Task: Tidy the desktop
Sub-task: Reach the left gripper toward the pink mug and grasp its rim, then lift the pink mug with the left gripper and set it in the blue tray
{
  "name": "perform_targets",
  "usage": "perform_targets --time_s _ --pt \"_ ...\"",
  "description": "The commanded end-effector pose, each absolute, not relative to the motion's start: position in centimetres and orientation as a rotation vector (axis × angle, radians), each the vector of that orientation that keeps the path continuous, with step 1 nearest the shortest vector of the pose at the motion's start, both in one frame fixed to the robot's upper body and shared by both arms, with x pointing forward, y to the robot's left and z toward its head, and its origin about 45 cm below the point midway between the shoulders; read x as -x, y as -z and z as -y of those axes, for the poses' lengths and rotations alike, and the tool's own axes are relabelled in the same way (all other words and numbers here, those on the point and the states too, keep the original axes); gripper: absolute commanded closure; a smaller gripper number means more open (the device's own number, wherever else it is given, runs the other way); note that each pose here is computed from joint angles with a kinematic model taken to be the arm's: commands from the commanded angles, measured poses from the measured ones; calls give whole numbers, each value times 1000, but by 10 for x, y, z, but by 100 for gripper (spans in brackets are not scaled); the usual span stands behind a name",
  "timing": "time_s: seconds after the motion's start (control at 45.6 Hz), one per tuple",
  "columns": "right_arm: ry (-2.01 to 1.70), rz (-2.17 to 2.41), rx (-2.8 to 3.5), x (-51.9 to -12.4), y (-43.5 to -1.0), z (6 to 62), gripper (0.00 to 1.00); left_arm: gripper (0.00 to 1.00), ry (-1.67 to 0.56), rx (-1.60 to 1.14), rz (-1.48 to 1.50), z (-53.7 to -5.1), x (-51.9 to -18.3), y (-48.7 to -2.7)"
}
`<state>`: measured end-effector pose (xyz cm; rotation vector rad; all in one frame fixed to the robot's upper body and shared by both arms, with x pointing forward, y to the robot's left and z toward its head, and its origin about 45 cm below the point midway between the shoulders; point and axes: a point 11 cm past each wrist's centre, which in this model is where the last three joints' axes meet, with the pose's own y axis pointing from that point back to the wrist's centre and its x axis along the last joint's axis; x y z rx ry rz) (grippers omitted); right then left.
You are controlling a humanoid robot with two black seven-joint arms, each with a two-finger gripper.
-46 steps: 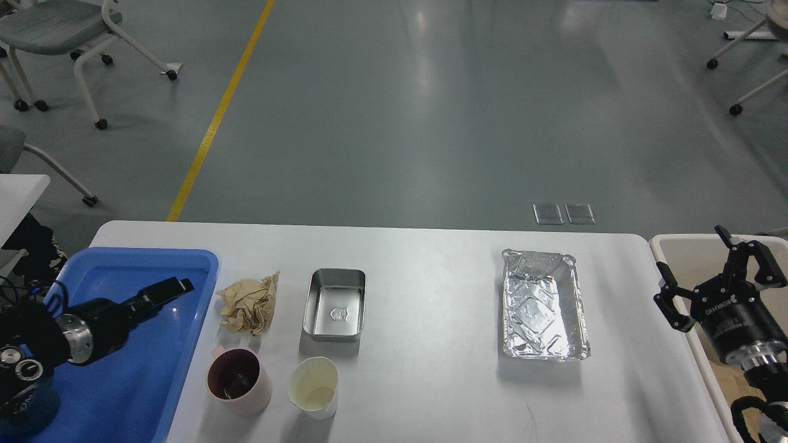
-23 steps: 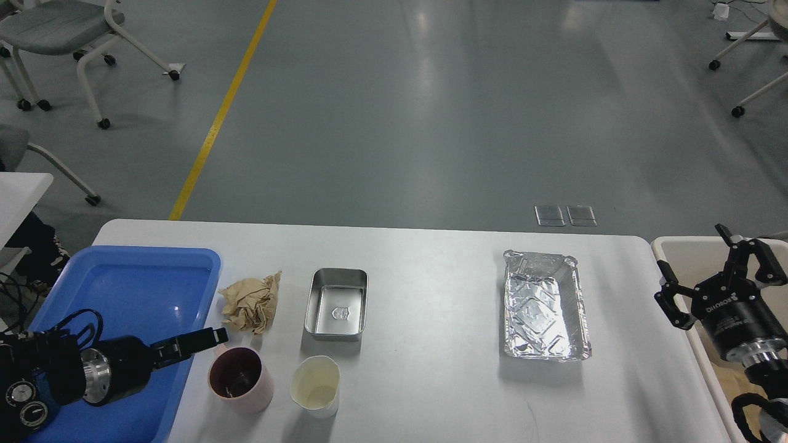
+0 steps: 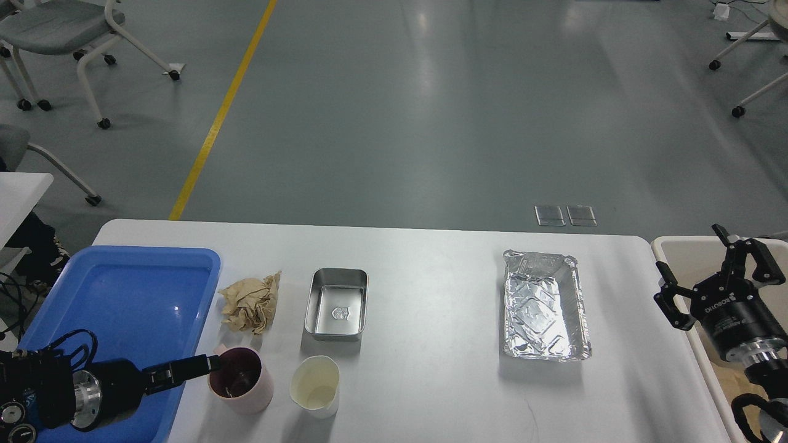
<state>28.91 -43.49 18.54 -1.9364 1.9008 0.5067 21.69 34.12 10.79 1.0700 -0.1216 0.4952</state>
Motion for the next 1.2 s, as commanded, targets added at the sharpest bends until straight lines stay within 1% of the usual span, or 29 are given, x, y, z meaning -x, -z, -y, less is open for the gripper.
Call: perform_targets --time_s 0.0,0.11,0.153,0.219,0.482,0.504,0.548,0.613,0.701,0.767,0.789,0.811,1.117,1.183 --pt "-507 -1901 1934 -289 -186 435 0 14 -482 -1087 125 -340 -215 -105" --pt "-509 -1899 1931 -289 -185 434 0 22 -473 -1068 119 -331 -214 -101" --pt "-512 -1901 1932 -288 -184 434 0 29 -471 -1064 116 -329 -214 -99" --pt "-510 -1901 1931 -288 -184 435 0 34 -468 -1069 114 -330 -213 -98" --pt "-508 -1901 1929 -288 -185 435 0 43 -473 -1067 97 -325 -216 -86" --pt "-509 -1903 1930 -288 -185 436 0 46 -471 -1065 96 -324 -216 -85" --pt "-508 -1904 1931 -288 -185 436 0 57 -466 -1066 92 -323 -214 -82" --pt "-508 -1902 1931 -288 -185 436 0 69 -462 -1058 90 -321 -214 -80" --pt "-509 -1903 1930 -288 -184 436 0 79 -461 -1052 85 -318 -215 -76" --pt "-509 -1904 1929 -288 -184 436 0 90 -461 -1046 80 -316 -215 -72" --pt "-509 -1904 1929 -288 -184 436 0 97 -464 -1037 81 -315 -216 -71" --pt "-509 -1904 1929 -288 -184 436 0 100 -461 -1033 79 -314 -215 -70" --pt "-514 -1907 1926 -287 -183 436 0 100 -471 -986 86 -312 -217 -73" --pt "-513 -1905 1925 -288 -183 436 0 100 -475 -982 98 -312 -223 -78"
